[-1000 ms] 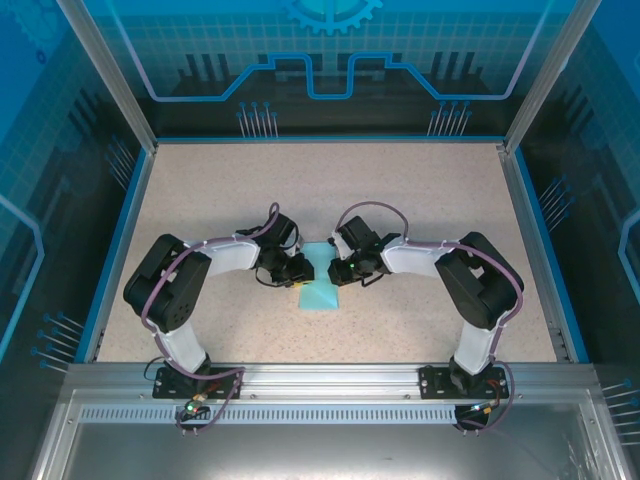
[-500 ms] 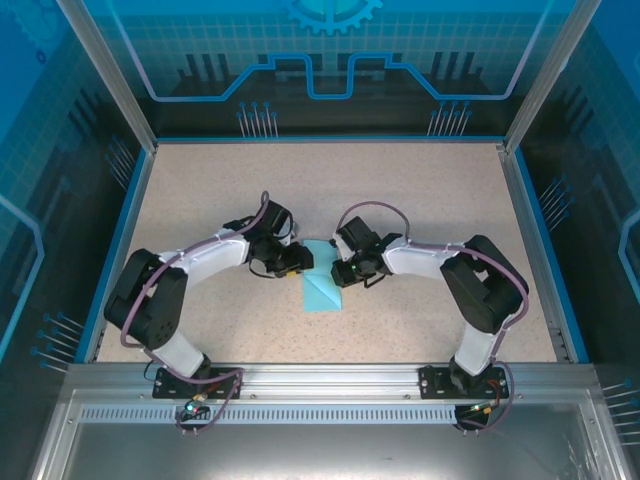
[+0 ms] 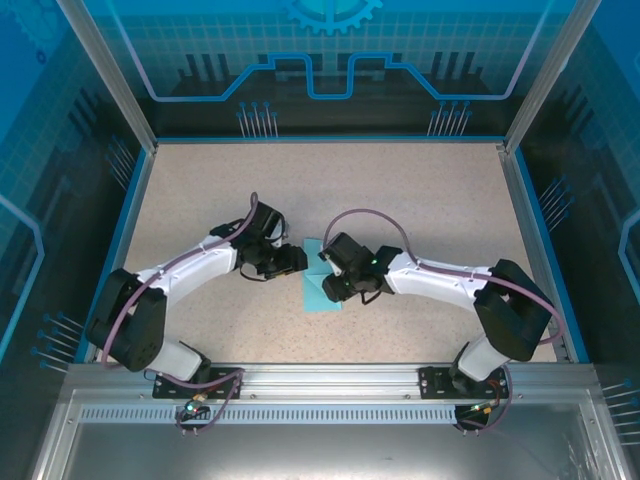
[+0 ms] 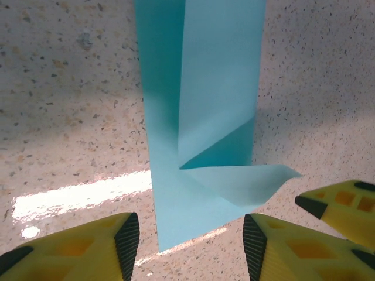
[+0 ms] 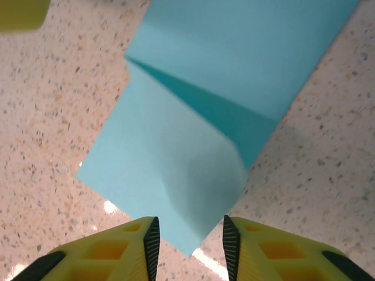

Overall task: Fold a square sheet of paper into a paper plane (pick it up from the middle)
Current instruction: Fold the triangle a second time at the center of the table, then pick up the paper from the center of the table.

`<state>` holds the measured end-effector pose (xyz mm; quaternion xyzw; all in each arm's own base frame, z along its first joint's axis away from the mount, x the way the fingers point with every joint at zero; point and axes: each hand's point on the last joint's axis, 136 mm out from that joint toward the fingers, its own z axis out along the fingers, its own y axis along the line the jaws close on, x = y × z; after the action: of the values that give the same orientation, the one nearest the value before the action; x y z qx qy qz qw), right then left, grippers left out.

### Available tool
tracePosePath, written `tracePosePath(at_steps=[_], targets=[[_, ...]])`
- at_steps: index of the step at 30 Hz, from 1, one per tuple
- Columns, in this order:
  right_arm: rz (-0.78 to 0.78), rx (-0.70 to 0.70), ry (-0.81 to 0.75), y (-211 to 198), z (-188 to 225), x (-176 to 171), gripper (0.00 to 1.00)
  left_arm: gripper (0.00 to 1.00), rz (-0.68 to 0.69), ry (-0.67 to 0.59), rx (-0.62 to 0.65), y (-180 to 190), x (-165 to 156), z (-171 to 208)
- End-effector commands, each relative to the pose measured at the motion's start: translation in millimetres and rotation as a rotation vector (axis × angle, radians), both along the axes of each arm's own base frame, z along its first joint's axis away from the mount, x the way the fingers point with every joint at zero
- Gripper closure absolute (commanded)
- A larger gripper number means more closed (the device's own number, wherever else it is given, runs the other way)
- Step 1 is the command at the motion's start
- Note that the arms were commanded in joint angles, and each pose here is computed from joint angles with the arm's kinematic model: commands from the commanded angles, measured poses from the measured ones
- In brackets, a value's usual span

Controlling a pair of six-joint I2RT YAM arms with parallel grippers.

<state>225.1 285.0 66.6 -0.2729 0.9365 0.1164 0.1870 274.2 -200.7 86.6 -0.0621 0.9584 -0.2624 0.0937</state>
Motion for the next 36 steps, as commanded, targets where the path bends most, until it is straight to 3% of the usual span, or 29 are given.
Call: tracePosePath(at_steps=[1, 6, 12, 24, 36], targets=[[-0.012, -0.056, -0.040, -1.9, 8.6, -8.2, 0.60, 0.45, 0.024, 0.008, 0.034, 12.3, -7.3, -3.1], [-0.008, -0.069, -0.048, 5.5, 2.5, -14.8, 0.56, 0.43, 0.035, 0.009, 0.010, 11.3, -9.9, -3.7], [-0.029, -0.051, -0.023, 3.2, -7.2, -16.1, 0.56, 0.42, 0.076, 0.004, -0.136, -6.2, -9.2, -4.2], [-0.106, 0.052, 0.078, -5.7, -31.3, -9.5, 0.71, 0.42, 0.078, -0.031, -0.232, -36.6, -13.8, -24.7], [-0.135, 0.034, 0.118, -16.9, -52.3, -8.3, 0.75, 0.43, 0.061, -0.041, -0.234, -47.8, -15.9, -42.5]])
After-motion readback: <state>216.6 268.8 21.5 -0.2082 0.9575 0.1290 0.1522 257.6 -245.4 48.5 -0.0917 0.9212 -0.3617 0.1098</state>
